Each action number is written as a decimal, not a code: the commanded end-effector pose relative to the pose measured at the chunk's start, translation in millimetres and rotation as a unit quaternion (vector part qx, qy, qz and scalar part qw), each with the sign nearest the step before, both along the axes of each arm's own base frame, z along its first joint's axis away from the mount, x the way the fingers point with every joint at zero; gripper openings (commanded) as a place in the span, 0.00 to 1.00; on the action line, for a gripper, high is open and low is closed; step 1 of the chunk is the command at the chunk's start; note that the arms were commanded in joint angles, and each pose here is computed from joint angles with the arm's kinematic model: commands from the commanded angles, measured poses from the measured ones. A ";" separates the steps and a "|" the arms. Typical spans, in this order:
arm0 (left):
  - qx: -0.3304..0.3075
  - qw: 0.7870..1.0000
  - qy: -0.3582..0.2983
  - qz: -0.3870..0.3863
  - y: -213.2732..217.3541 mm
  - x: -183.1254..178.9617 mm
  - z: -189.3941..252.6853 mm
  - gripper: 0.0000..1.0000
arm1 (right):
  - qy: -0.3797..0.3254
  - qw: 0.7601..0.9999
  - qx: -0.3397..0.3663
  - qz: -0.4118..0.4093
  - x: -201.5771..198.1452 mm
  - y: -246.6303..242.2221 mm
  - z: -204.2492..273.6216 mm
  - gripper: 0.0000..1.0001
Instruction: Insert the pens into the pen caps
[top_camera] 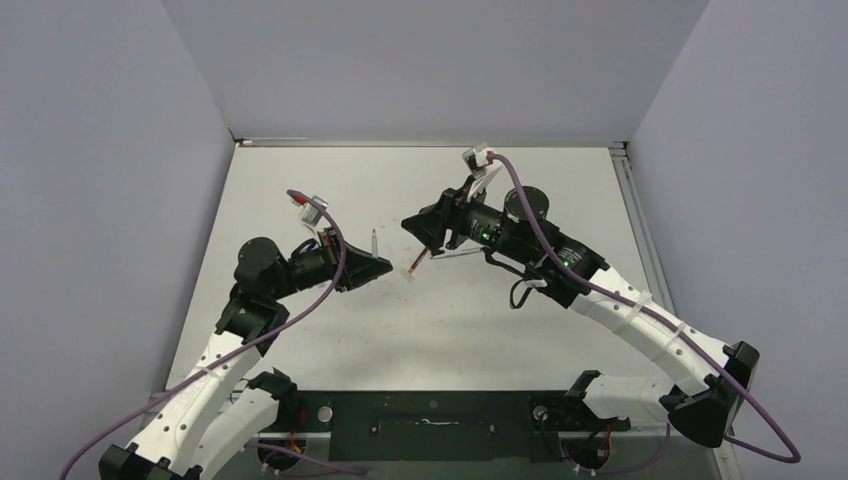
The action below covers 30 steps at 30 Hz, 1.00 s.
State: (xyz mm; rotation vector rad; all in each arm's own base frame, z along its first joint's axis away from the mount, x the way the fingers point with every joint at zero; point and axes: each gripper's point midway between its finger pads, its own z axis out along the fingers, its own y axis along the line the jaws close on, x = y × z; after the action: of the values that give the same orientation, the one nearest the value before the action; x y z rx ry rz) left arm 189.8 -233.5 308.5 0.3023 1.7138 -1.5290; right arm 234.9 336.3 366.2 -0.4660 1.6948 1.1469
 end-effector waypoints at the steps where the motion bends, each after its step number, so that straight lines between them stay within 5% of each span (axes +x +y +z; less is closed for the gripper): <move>1: 0.075 0.997 -0.024 0.020 12.0 -3.6 -18.3 0.00 | -0.038 0.992 -0.110 -0.050 17.1 -27.1 -18.5 0.52; 9: 0.127 0.991 -0.026 0.018 22.9 -18.0 -46.0 0.00 | -0.045 0.962 -0.256 -0.078 41.5 -45.5 -69.6 0.55; 18: 0.169 0.985 -0.034 0.029 33.2 -23.9 -65.8 0.00 | 0.022 0.911 -0.399 -0.103 85.6 -64.2 -149.8 0.55; 30: 0.174 0.984 -0.039 0.027 33.3 -25.7 -69.4 0.00 | 0.104 0.872 -0.459 -0.136 140.8 -78.7 -221.0 0.52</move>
State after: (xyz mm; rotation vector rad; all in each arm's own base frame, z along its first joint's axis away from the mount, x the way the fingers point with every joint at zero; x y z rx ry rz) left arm 164.3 -199.9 236.6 0.4525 1.9310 -1.1774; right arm 353.0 263.8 135.5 -0.7297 2.3813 0.1669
